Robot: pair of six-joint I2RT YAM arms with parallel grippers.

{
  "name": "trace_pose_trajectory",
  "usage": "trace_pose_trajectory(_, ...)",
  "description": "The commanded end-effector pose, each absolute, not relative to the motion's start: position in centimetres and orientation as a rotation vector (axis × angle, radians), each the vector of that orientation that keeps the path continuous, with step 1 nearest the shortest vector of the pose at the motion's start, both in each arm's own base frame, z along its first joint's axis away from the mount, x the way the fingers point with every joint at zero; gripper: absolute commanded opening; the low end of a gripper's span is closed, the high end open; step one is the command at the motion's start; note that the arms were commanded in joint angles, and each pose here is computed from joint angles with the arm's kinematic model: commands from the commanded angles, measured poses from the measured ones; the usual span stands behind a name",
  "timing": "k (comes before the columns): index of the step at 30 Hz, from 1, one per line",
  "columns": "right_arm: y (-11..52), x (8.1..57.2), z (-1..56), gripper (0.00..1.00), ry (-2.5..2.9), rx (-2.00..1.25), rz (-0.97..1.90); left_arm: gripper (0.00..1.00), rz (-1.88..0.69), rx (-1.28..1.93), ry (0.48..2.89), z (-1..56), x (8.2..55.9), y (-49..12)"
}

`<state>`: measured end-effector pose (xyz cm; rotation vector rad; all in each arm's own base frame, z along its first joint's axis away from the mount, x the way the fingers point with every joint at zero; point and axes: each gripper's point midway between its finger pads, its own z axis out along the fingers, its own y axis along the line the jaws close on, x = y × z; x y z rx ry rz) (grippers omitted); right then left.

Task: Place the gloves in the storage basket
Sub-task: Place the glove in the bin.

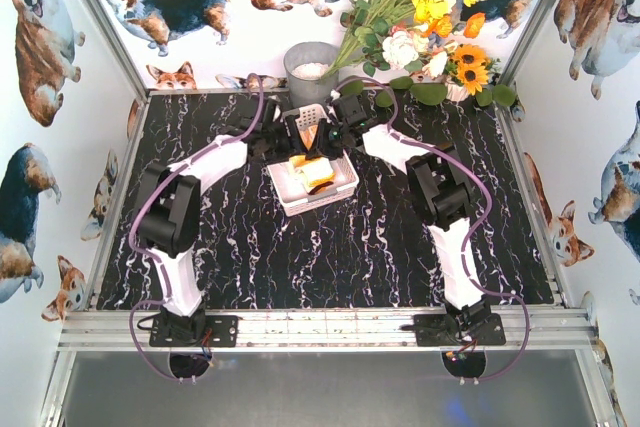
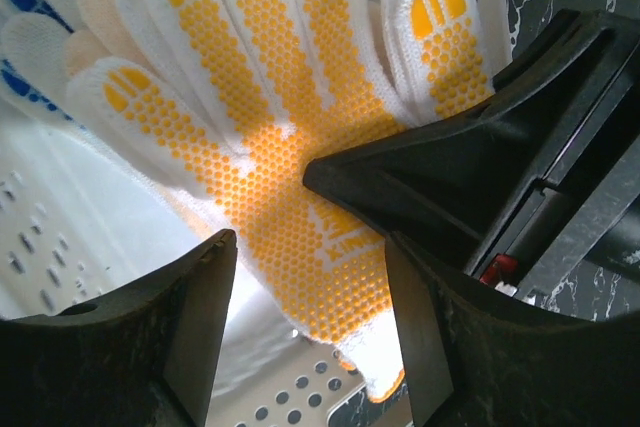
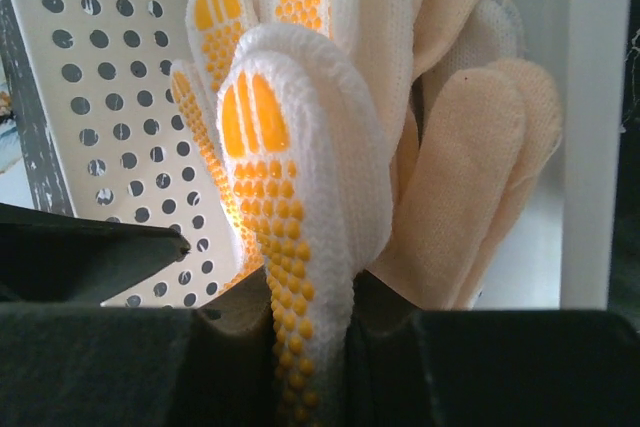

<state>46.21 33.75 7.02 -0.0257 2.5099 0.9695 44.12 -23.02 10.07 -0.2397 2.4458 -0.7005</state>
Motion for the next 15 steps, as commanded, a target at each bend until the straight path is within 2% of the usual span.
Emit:
trace_pose_trajectory(1, 34.0, 46.8, 6.6, 0.00, 2.481, -0.055, 0.941, 0.52, -0.716, -0.216, 2.439, 10.0, 45.1, -24.6)
trace_pose_trajectory(2, 33.9, 46.6, 6.8, 0.00, 2.481, -0.059, 0.941, 0.48, -0.701, -0.217, 2.452, 9.5, 45.2, -24.5)
trace_pose_trajectory(6, 33.6, 46.4, 8.4, 0.18, 2.465, -0.078, 0.934, 0.32, -0.612, -0.221, 2.469, 8.3, 45.5, -23.5)
trace_pose_trajectory(7, 33.5, 46.4, 8.8, 0.20, 2.460, -0.081, 0.937, 0.30, -0.595, -0.219, 2.476, 8.0, 45.5, -23.3)
trace_pose_trajectory(11, 33.4, 45.8, 10.7, 0.31, 2.444, -0.097, 0.961, 0.23, -0.553, -0.223, 2.492, 6.9, 45.9, -22.7)
trace_pose_trajectory(15, 33.5, 44.4, 12.1, 0.34, 2.442, -0.116, 1.021, 0.21, -0.518, -0.229, 2.497, 6.1, 46.4, -22.2)
